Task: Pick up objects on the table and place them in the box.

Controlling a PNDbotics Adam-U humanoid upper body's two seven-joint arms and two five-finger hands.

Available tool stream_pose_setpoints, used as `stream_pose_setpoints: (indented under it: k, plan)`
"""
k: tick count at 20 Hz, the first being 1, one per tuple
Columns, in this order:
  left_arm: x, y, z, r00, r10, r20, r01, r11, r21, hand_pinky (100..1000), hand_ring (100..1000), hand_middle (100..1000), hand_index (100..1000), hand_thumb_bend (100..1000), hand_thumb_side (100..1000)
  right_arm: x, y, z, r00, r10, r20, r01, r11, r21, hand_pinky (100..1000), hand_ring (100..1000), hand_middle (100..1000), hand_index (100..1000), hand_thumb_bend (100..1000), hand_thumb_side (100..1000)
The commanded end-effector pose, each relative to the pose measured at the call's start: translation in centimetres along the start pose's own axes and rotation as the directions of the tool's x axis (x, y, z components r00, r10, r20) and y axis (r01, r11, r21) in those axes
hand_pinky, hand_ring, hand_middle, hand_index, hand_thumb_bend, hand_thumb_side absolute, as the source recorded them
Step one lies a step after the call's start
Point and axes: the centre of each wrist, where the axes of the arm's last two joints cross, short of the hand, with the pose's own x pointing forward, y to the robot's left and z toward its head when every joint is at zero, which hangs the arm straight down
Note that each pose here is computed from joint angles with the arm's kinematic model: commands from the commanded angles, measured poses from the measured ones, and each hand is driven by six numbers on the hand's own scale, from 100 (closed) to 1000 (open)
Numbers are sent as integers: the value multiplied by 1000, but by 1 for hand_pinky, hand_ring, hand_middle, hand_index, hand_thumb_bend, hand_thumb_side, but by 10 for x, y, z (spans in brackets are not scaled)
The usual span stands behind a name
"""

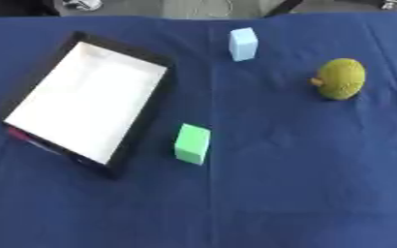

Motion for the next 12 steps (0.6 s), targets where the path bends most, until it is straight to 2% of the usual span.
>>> stream_pose_setpoints:
  k: [1,5,8,10,12]
  plan:
    - [11,5,-3,1000,1,30,-1,1000,5,665,813,874,917,669,616,21,-21,-2,967,246,66,-253,958,139,937,917,858,879,463,415]
    - [11,3,-4,1000,6,27,-6,1000,-4,663,812,874,915,665,616,26,-20,-12,901,418,117,-433,845,313,941,936,868,880,492,365]
    - [10,3,-4,1000,8,22,-8,1000,-6,660,810,873,913,665,615,34,-16,-20,827,540,154,-546,709,446,943,949,872,874,518,308]
    - [9,2,-4,1000,11,17,-11,1000,-7,659,810,872,911,665,614,38,-14,-26,785,596,171,-588,629,508,949,971,896,885,537,261]
    - [8,2,-4,1000,12,14,-12,1000,-7,658,809,872,910,665,613,38,-11,-32,764,621,173,-600,586,544,957,990,915,898,556,214]
